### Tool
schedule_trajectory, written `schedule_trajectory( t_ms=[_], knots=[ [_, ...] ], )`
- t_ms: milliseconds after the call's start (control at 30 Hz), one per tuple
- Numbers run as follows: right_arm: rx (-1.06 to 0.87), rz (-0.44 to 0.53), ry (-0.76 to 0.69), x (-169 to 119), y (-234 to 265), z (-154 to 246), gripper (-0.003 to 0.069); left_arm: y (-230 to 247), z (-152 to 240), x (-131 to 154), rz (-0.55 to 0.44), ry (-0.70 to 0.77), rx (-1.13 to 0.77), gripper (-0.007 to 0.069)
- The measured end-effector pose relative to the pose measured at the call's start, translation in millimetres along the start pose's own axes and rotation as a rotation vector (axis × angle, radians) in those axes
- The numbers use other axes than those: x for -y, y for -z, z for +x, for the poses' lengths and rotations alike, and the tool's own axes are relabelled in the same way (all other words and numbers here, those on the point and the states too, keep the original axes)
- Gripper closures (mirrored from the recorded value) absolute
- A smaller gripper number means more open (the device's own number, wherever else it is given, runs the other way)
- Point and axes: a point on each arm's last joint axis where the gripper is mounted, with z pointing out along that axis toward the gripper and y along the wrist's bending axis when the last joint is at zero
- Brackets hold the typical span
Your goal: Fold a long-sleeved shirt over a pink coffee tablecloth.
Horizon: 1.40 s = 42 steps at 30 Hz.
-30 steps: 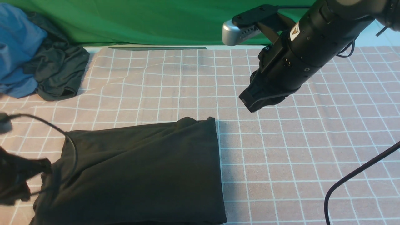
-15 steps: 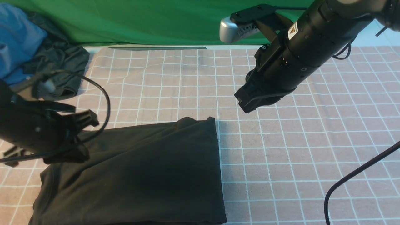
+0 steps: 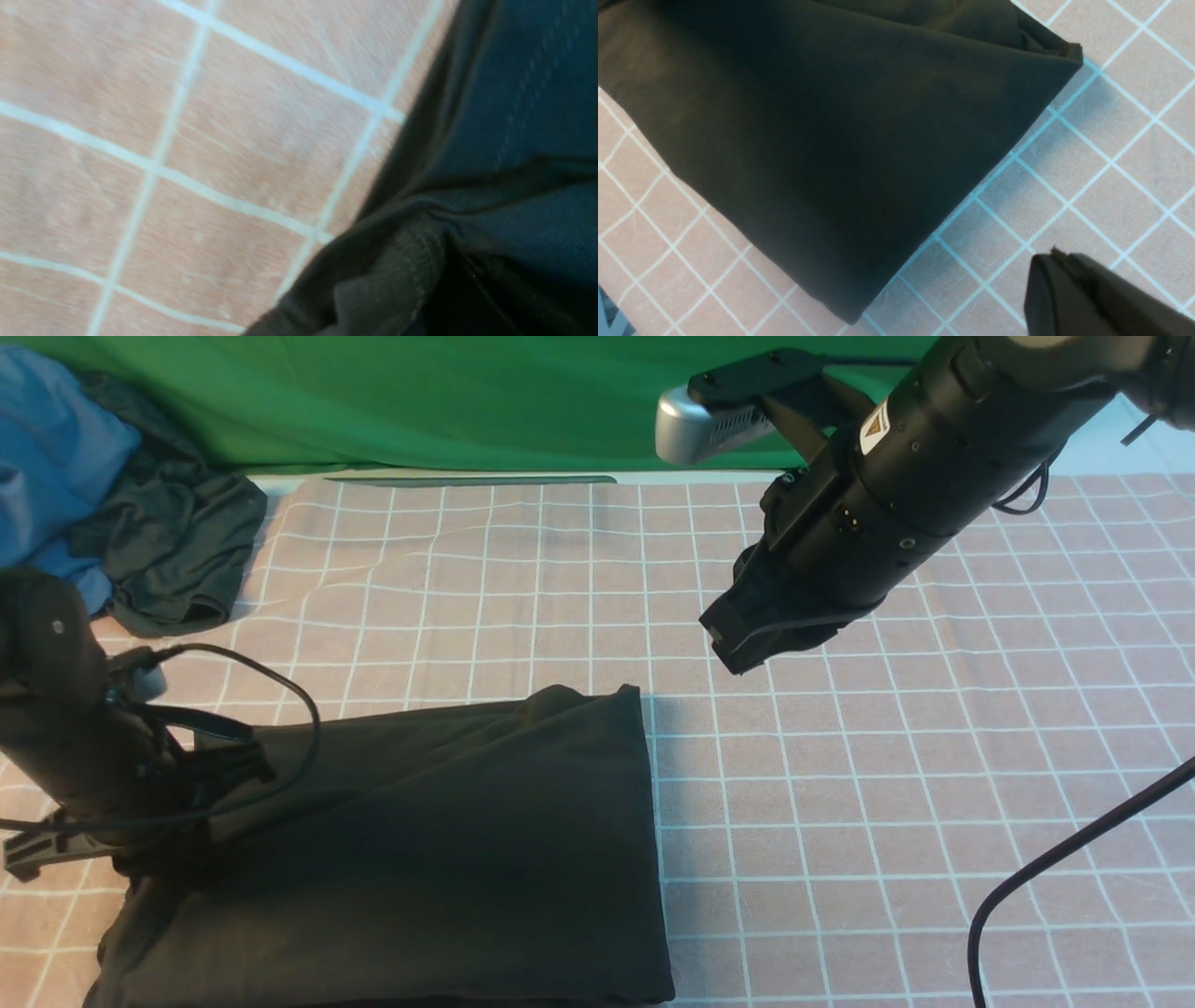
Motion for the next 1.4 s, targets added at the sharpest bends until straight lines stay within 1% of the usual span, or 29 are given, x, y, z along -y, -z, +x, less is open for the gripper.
schedule_trajectory(
  t_ms=[233, 300, 367, 400, 433, 500, 533, 567, 600, 633, 667, 733, 800, 933, 1167, 1200, 1267, 1367, 1400],
  knots=[
    [-0.011, -0.003, -0.006, 0, -1, 1, 0.0621, 18, -11, -21, -0.021, 0.038, 0.078, 0.0612],
    [-0.01, -0.005, -0.022, 1, -5, 0, 0.0615, 25, -9, -21, -0.008, 0.044, 0.083, 0.0612],
    [-0.016, -0.005, -0.035, 3, -14, -2, 0.0588, 36, -5, -18, 0.042, 0.041, 0.095, 0.0612],
    [-0.025, -0.004, -0.043, 6, -21, -2, 0.0543, 44, -1, -16, 0.078, 0.029, 0.11, 0.0612],
    [-0.033, -0.004, -0.047, 8, -30, -3, 0.0518, 50, 3, -14, 0.116, 0.027, 0.119, 0.0612],
    [-0.051, -0.002, -0.059, 12, -43, -5, 0.0425, 63, 14, -11, 0.184, -0.006, 0.15, 0.0612],
    [-0.063, -0.001, -0.07, 15, -54, -5, 0.0358, 71, 20, -10, 0.214, -0.016, 0.173, 0.0612],
    [-0.071, 0.001, -0.075, 18, -63, -6, 0.0314, 78, 28, -10, 0.244, -0.024, 0.193, 0.0612],
    [-0.076, 0.003, -0.081, 21, -75, -9, 0.0244, 84, 40, -11, 0.276, -0.024, 0.209, 0.0612],
    [-0.076, 0.003, -0.081, 21, -75, -9, 0.0235, 87, 42, -11, 0.282, -0.027, 0.22, 0.0612],
    [-0.073, 0.006, -0.088, 24, -85, -14, 0.0185, 91, 54, -13, 0.3, -0.03, 0.231, 0.0612],
    [-0.064, 0.009, -0.103, 29, -98, -22, 0.0116, 97, 73, -17, 0.321, -0.036, 0.26, 0.0612],
    [-0.066, 0.011, -0.114, 33, -112, -27, 0.0086, 97, 88, -21, 0.325, -0.05, 0.267, 0.0612],
    [-0.082, 0.01, -0.134, 41, -141, -34, 0.0074, 99, 111, -28, 0.333, -0.077, 0.29, 0.0612],
    [-0.113, -0.005, -0.188, 49, -177, -36, 0.0075, 106, 123, -31, 0.345, -0.096, 0.345, 0.0612],
    [-0.116, -0.01, -0.196, 50, -181, -35, 0.0079, 105, 123, -31, 0.345, -0.096, 0.345, 0.0612],
    [-0.123, -0.024, -0.209, 50, -186, -34, 0.011, 106, 123, -31, 0.345, -0.095, 0.347, 0.0612],
    [-0.122, -0.04, -0.21, 49, -189, -33, 0.0291, 105, 123, -31, 0.345, -0.094, 0.352, 0.0612],
    [-0.12, -0.043, -0.199, 49, -190, -33, 0.0383, 105, 123, -31, 0.345, -0.094, 0.352, 0.0612]
  ],
)
